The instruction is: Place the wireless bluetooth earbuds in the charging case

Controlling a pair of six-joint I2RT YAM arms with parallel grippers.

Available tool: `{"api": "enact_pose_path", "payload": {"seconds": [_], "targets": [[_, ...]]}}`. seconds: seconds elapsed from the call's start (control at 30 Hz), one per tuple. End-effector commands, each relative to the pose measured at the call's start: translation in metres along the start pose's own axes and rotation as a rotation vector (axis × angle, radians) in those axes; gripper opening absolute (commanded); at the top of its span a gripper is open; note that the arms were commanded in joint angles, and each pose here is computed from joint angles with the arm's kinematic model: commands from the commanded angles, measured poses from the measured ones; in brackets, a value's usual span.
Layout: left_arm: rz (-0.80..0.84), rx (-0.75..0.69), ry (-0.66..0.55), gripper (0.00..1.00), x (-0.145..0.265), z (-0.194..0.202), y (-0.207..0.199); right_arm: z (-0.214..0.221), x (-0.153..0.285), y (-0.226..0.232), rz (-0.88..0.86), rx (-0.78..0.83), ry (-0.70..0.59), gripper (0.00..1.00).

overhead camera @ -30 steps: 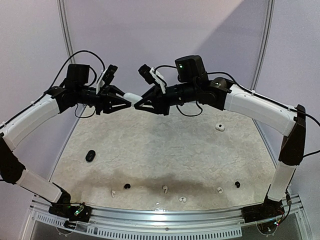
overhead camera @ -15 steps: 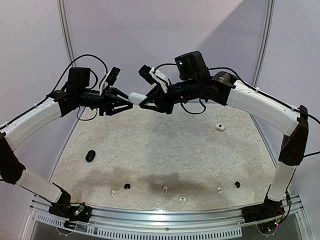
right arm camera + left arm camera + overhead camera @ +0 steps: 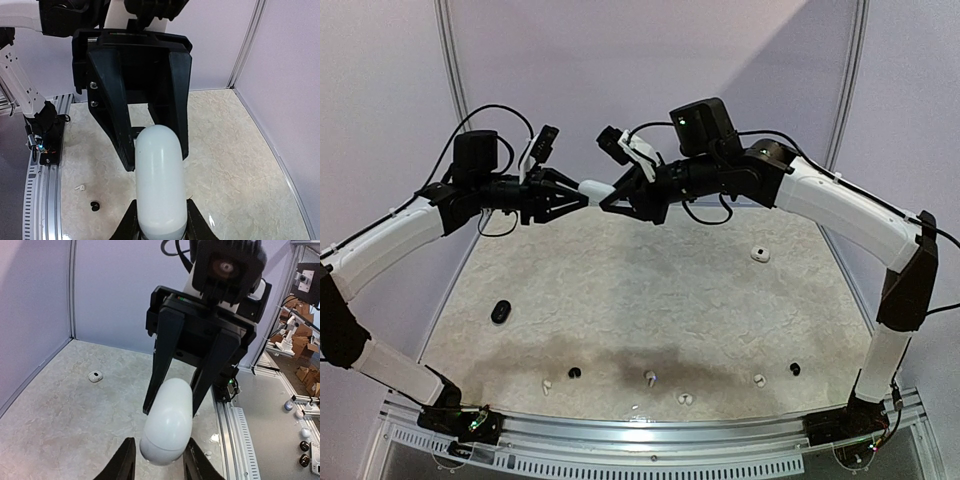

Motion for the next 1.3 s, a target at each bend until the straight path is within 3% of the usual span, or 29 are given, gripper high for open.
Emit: {"api": "enact_pose_path", "payload": {"seconds": [0.0, 0.17, 0.33, 1.27], "targets": [[0.015, -0.023, -0.024, 0.32, -0.004, -0.004, -0.003, 0.002, -0.005, 0.004, -0.008, 0.005, 0.019, 0.00], [0.024, -0.020, -0.024, 0.14, -0.005, -0.003, -0.005, 0.000, -0.005, 0.004, -0.004, 0.002, 0.011, 0.00], [0.033, -0.008, -0.019, 0.31, -0.005, -0.001, -0.006, -0.002, -0.003, 0.005, -0.007, 0.005, 0.000, 0.00], [0.074, -0.009, 0.002, 0.34, -0.007, 0.007, -0.010, -0.010, 0.003, 0.009, -0.031, 0.026, -0.041, 0.00]]}}
Point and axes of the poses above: each gripper's point midway between its finger pads, its own x axis back along the fingers, its own y axis along the line the jaws close on, z = x × y, the point moved 5 cm from there along x, back along the fingers, and after that the axes turned 10 degrees about -x, right-handed, at the moved point
